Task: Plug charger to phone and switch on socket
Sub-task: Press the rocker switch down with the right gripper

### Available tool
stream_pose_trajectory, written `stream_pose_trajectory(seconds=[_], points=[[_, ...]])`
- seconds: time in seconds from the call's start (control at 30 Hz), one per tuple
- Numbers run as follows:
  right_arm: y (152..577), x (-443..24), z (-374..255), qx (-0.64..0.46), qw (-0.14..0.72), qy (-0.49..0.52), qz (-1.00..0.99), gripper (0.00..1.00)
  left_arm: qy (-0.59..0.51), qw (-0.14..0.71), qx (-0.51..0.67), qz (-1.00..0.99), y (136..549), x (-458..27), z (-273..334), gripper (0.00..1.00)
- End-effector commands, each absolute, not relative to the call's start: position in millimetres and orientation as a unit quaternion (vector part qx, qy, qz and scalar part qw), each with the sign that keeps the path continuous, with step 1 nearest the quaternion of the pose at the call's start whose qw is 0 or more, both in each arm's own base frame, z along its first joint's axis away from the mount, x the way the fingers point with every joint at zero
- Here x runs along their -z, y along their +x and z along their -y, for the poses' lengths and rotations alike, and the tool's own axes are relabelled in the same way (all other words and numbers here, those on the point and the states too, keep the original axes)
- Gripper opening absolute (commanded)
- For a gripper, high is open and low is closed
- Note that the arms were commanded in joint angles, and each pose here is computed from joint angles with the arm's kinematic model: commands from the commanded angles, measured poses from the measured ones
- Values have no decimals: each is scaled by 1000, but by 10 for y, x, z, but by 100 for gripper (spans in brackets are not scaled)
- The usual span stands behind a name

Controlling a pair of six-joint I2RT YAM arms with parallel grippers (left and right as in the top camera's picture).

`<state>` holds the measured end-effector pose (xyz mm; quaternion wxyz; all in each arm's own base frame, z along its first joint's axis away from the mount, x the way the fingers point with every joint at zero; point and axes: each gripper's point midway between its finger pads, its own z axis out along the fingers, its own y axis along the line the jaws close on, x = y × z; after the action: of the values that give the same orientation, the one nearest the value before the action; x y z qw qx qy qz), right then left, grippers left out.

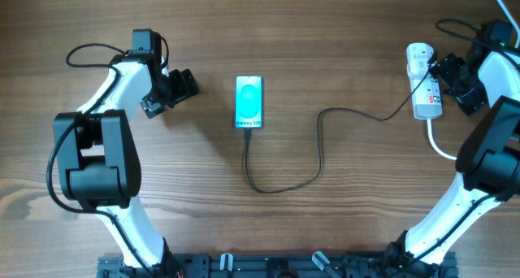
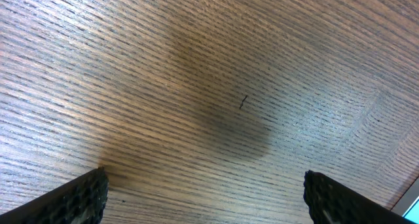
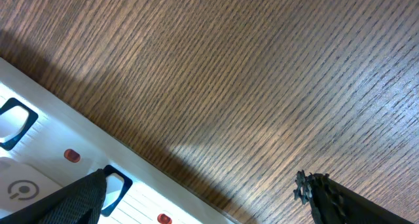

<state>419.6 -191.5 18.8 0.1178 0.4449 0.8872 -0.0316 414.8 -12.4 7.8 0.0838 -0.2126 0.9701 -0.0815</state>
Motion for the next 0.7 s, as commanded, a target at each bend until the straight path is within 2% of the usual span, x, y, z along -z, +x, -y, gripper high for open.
stream_pose_trajectory(seconds=[0.0,0.67], points=[[4110,62,1562,-16,65,409,-910,100,-211,89,79,-970,4133,-114,106,100],[4047,70,1544,-13,52,404,-913,100,-211,89,79,-970,4134,-114,106,100]])
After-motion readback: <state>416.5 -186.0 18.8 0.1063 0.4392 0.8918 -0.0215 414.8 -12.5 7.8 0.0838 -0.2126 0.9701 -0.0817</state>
